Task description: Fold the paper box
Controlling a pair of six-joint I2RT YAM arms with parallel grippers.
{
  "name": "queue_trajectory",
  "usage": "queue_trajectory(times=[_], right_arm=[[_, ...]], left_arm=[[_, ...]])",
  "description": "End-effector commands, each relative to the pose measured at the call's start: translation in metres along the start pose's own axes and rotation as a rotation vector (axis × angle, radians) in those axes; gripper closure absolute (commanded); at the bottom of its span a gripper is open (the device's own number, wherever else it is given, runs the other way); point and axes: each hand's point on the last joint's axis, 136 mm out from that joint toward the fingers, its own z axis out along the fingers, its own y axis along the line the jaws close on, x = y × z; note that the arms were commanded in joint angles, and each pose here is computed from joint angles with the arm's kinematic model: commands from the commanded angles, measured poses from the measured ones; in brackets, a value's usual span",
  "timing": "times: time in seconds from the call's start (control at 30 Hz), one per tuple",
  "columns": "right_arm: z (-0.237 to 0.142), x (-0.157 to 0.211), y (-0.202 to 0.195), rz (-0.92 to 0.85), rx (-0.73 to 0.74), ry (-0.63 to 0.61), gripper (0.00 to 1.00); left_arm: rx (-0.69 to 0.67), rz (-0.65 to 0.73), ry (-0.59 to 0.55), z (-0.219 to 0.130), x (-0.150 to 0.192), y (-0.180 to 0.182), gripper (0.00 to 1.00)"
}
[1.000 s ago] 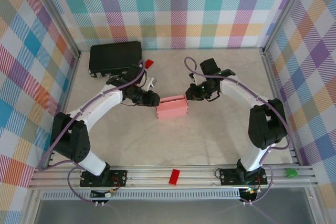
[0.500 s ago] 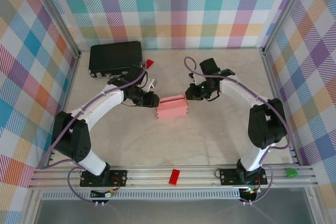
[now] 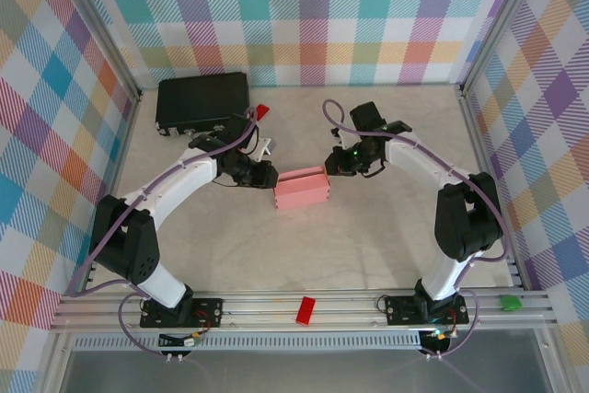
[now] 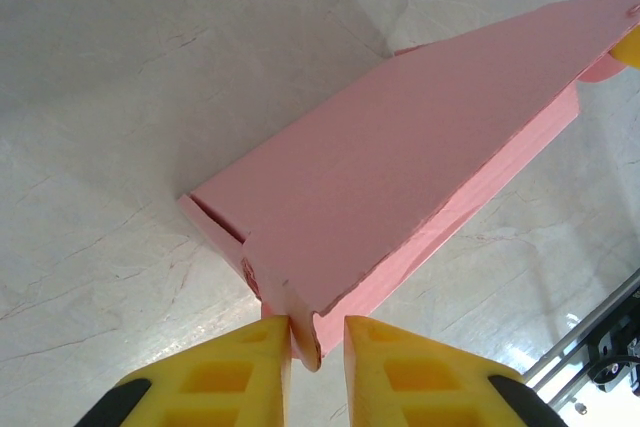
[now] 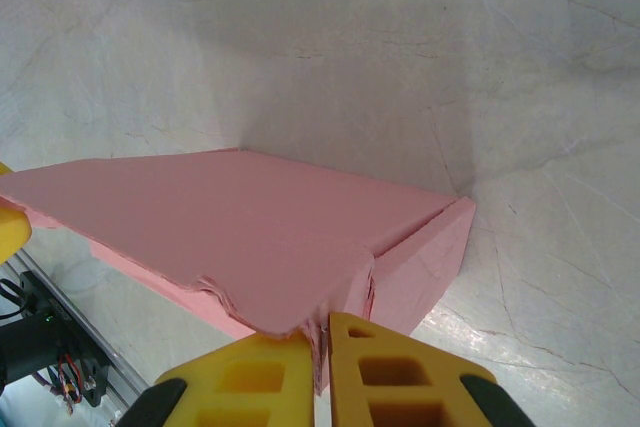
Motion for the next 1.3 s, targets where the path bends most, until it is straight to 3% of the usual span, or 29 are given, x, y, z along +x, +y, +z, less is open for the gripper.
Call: queue_trajectory(times=[0.0,1.27], right_arm=[[0.005,0.005,0.001,-0.004,0.001,0.032,0.88],[0.006,0.008,-0.003,-0.020,0.042,0.052,0.88]], left_arm=[[0.007,-0.003,0.036,0.004,0.008,-0.003,0.80],[-0.025,-0.029,0.054,0.014,0.015,0.007,0.84]])
